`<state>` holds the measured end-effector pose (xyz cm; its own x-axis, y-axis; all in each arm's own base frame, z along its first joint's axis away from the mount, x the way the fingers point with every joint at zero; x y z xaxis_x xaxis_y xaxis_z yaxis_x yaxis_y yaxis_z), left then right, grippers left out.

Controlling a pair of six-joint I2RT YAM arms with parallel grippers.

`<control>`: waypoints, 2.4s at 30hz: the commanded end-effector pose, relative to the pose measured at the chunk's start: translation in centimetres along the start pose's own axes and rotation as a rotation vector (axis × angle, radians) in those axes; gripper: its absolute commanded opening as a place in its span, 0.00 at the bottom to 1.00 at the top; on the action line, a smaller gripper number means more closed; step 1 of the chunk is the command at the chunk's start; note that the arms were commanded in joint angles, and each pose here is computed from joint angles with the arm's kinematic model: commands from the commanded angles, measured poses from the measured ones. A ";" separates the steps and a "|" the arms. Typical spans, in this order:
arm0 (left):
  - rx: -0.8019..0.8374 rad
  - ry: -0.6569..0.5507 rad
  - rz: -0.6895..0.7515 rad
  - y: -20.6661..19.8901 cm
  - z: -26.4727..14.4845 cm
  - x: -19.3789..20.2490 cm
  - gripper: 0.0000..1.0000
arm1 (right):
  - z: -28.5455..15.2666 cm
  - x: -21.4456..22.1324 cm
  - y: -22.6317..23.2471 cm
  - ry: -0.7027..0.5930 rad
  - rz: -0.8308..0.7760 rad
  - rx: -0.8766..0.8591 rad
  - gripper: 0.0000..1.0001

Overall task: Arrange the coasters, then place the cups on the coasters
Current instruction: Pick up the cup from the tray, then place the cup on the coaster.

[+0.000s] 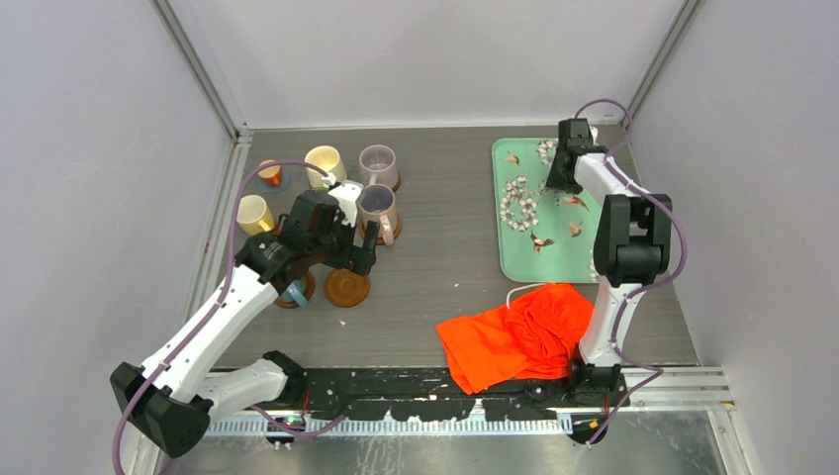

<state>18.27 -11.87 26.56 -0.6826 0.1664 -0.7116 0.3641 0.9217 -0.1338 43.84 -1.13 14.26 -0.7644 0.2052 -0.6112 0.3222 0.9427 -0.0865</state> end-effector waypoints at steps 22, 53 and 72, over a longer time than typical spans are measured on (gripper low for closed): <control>0.004 -0.040 0.013 -0.1 0.2 -0.4 1.00 | -10.6 -1.3 3.9 -0.248 -0.011 -0.035 0.01; -0.178 -0.095 -0.076 1.0 -0.4 -1.5 1.00 | -23.0 7.6 11.2 -0.307 -0.167 -0.339 0.01; -0.279 -0.227 -0.244 1.6 -1.7 -4.2 1.00 | -28.5 17.8 12.5 -0.181 -0.413 -0.590 0.01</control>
<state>19.87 -10.38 28.32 -0.6267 -0.0393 -0.7782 0.0517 0.9944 -0.0918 19.03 21.04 21.92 -0.7077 -0.2661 -0.6545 -0.3455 0.9384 -0.0080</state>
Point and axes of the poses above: each gripper's point midway between its finger pads, its own z axis out along the fingers, its own y axis along the line the jaws close on, x = y × z, the point moved 9 cm from there along -z, back along the fingers, and after that the axes turned 4 degrees about -z, right-handed, at the moved point
